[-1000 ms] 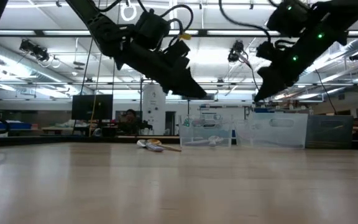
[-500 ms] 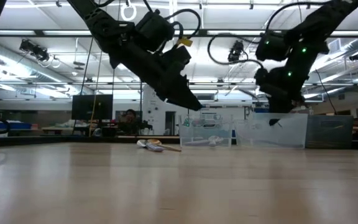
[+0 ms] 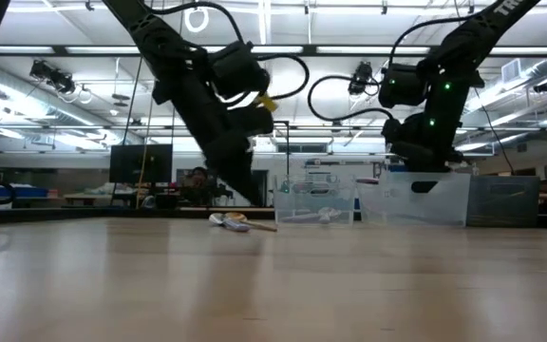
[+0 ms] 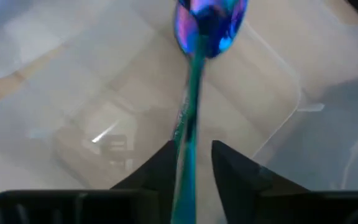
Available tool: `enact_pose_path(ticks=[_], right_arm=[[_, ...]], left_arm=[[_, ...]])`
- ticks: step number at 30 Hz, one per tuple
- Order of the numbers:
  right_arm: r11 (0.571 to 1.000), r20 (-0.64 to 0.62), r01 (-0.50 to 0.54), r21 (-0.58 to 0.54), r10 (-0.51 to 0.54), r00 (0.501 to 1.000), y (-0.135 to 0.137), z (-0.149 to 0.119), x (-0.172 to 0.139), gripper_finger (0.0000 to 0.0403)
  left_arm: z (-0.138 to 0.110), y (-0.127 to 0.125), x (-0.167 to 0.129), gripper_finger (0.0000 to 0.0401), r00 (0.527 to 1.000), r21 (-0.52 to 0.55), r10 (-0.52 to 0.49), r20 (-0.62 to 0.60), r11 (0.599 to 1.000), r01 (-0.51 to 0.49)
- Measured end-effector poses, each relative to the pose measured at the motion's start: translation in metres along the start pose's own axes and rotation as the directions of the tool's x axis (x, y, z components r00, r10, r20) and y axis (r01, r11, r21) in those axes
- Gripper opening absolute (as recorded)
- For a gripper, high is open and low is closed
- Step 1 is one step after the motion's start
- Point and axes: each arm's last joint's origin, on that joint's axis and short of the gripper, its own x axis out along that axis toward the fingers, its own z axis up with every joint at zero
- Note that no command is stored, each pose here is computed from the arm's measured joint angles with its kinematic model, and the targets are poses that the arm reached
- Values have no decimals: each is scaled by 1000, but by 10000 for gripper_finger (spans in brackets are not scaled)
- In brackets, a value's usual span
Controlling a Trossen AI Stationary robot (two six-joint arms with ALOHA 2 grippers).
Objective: Sort silverware by color (type)
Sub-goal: Put the purple spoon into the right transparent bin, then put the gray spoon into the left transparent bin
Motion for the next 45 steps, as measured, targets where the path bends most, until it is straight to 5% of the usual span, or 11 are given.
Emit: enact_pose_path(ticks=[7, 15, 28, 39, 45], right_arm=[[998, 67, -67, -16, 68, 995, -1, 5, -22, 176], [993, 124, -102, -53, 108, 986, 7, 2, -38, 185], [988, 200, -55, -145, 84, 976, 17, 11, -31, 180], [970, 98, 235, -63, -229, 969, -1, 19, 12, 177], [995, 78, 86, -54, -81, 994, 2, 18, -7, 176]], left_arm=[[-6, 2, -6, 148, 984, 214, -3, -180, 976, 43], [-3, 16, -11, 148, 975, 437, -18, -224, 892, 117], [-7, 39, -11, 126, 974, 446, -99, -205, 876, 183], [-7, 38, -11, 125, 976, 450, -91, -200, 876, 174], [-8, 38, -11, 125, 973, 500, -67, -220, 849, 172]])
